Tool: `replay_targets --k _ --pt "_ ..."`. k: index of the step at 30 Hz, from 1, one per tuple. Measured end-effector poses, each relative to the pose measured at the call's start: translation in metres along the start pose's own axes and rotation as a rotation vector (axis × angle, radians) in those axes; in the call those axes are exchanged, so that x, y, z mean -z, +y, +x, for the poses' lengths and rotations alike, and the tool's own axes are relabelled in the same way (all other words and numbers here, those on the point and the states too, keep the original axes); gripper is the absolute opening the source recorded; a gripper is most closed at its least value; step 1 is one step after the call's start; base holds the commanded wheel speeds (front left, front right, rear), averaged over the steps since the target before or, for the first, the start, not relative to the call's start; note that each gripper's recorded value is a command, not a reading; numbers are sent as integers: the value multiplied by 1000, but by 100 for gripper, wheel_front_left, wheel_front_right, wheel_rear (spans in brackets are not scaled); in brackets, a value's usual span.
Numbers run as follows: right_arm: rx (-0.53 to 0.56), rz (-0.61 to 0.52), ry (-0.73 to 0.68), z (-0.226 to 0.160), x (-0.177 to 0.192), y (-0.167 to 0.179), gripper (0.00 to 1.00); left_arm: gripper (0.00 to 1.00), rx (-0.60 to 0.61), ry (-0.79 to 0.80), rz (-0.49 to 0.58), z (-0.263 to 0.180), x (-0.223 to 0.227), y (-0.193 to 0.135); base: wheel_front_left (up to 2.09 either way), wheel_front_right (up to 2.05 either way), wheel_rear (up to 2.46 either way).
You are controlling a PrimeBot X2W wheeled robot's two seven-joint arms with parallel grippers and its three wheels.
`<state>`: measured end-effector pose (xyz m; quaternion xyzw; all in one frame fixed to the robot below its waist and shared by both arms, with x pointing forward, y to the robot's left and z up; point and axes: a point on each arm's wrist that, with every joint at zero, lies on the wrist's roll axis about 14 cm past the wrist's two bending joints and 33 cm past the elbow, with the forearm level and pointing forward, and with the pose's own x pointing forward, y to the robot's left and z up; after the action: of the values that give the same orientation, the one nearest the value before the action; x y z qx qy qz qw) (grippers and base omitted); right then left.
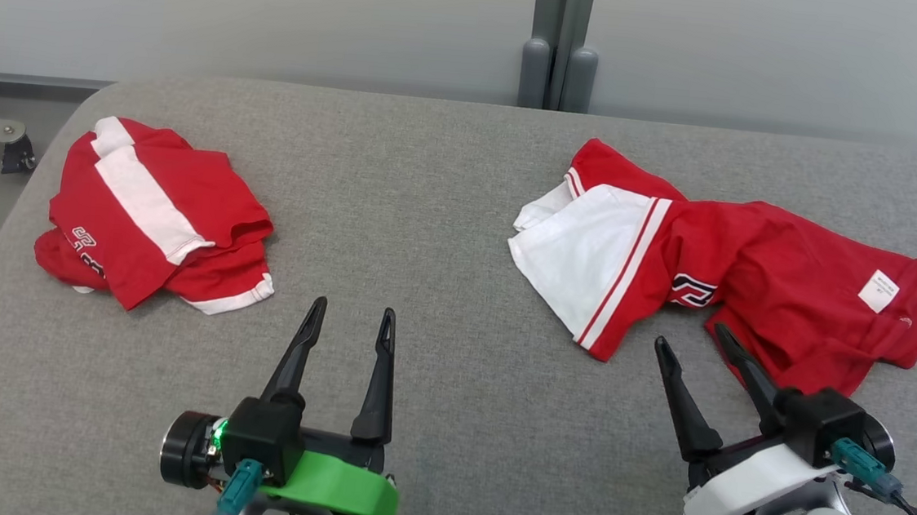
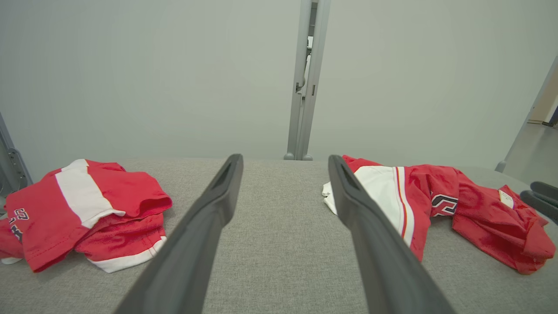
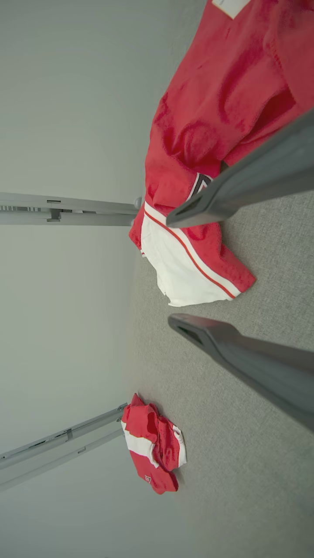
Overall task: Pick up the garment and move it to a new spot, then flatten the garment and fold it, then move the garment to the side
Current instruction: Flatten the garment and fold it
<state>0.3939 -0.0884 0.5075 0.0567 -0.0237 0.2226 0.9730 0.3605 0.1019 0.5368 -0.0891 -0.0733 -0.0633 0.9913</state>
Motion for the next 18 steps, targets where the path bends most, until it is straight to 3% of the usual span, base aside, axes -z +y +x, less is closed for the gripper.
replay_targets --k 8,18 --pt "-155 -245 257 22 59 4 100 100 -56 12 -4 2 3 13 0 0 0" --pt "-280 -431 428 55 112 0 100 100 -133 48 -9 -1 12 32 0 0 0"
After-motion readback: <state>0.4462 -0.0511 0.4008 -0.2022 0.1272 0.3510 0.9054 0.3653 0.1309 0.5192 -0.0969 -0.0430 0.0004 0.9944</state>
